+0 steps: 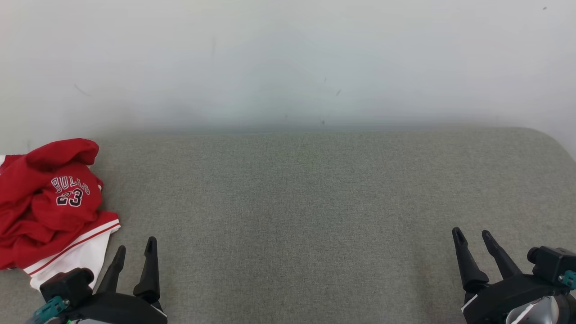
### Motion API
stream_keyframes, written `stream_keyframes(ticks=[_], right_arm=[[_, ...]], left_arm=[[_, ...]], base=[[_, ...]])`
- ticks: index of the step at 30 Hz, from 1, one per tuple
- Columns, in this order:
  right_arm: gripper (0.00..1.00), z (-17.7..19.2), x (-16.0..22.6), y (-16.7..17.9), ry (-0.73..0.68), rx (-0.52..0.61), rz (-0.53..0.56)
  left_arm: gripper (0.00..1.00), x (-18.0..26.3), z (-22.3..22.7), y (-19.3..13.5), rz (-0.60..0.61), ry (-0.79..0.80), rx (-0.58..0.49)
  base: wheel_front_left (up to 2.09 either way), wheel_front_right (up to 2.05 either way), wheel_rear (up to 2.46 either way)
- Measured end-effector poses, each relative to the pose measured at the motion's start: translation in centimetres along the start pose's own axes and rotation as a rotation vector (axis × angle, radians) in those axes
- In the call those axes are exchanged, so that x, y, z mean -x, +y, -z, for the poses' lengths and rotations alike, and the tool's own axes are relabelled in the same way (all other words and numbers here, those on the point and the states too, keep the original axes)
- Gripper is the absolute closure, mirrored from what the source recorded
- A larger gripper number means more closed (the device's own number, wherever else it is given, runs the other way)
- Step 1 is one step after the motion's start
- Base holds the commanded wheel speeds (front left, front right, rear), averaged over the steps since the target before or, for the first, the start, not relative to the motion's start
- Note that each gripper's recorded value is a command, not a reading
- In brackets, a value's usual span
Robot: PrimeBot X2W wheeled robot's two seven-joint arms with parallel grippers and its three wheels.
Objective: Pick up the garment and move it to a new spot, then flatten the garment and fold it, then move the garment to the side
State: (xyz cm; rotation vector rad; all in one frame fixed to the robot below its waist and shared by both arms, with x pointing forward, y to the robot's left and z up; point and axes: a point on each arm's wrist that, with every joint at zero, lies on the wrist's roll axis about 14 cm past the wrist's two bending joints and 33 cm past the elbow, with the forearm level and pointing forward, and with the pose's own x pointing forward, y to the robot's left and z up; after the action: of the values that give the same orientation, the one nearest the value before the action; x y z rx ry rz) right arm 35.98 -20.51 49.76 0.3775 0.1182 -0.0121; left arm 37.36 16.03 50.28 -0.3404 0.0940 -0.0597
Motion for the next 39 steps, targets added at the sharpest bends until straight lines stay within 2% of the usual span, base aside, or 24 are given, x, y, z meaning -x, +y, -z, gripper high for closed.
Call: stream_keyframes(ticks=[24, 39], right_arm=[[0.0, -0.1, 0.1, 0.8, 0.008, 0.16, -0.016], [0.0, 0.2, -0.2, 1.3, 0.014, 0.166, -0.031]], left_arm=[[0.0, 0.9, 0.0, 0.1, -0.002, -0.014, -0.136], [0.0, 1.2, -0.1, 0.6, -0.014, -0.011, -0.148]], base=[[0.0, 0.0, 0.0], [0.0, 0.0, 0.0]])
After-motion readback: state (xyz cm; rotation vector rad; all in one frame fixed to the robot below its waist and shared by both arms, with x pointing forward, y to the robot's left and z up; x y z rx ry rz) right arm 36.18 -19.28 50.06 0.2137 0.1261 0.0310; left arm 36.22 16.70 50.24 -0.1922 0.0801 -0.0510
